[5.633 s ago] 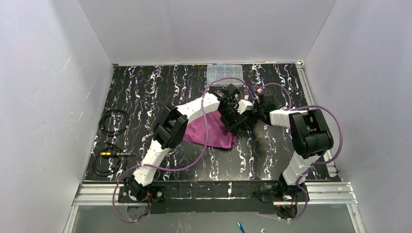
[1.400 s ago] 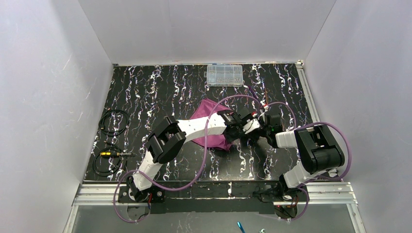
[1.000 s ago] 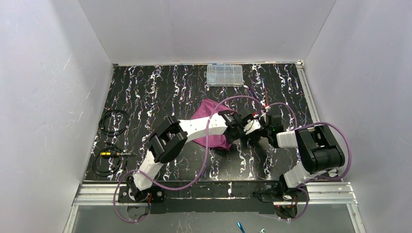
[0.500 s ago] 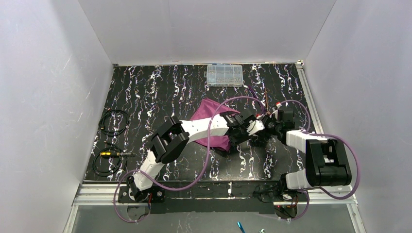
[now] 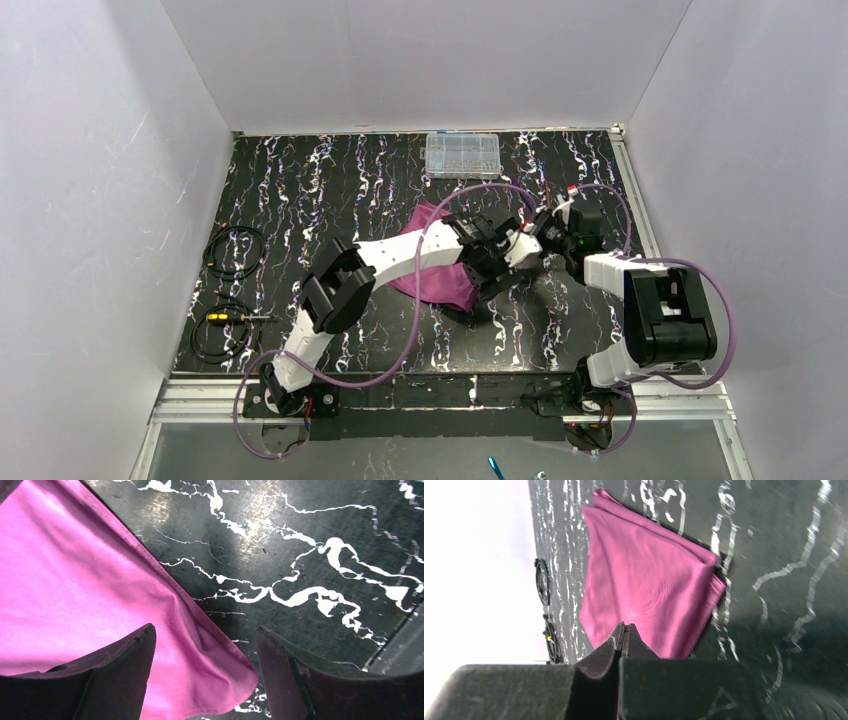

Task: Fold the napkin into a case and place the utensils inside
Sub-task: Smooth out the lower triangle-folded napkin at the center of the board.

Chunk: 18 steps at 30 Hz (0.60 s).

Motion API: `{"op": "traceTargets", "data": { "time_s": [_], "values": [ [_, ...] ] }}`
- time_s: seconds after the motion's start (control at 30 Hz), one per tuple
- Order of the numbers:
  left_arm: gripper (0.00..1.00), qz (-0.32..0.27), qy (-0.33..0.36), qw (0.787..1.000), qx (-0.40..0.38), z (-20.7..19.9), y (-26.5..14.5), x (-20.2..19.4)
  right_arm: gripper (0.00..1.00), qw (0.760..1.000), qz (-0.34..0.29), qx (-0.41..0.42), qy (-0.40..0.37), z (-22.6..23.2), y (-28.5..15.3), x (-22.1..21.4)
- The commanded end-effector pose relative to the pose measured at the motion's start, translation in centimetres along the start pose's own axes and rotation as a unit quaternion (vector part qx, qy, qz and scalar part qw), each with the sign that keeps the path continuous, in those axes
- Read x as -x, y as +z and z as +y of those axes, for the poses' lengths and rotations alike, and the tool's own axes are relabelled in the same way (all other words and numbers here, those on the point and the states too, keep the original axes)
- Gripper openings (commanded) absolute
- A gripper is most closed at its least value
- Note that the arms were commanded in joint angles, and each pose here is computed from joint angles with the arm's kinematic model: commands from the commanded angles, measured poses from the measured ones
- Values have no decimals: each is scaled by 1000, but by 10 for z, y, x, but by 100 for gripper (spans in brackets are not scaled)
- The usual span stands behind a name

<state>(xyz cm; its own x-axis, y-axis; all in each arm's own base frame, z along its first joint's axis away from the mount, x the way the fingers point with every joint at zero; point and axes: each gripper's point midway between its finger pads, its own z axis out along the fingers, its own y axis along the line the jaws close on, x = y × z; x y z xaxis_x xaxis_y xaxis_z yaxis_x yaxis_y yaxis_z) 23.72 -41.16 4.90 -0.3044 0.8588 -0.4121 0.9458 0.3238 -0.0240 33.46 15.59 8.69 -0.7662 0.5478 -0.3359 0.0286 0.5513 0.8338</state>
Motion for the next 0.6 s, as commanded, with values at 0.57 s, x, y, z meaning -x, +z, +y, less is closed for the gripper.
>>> {"op": "traceTargets", "data": {
  "time_s": [0.57],
  "values": [
    [49, -37, 31, 993, -104, 4, -63, -28, 1, 999, 25, -10, 20, -28, 59, -13]
  ]
}}
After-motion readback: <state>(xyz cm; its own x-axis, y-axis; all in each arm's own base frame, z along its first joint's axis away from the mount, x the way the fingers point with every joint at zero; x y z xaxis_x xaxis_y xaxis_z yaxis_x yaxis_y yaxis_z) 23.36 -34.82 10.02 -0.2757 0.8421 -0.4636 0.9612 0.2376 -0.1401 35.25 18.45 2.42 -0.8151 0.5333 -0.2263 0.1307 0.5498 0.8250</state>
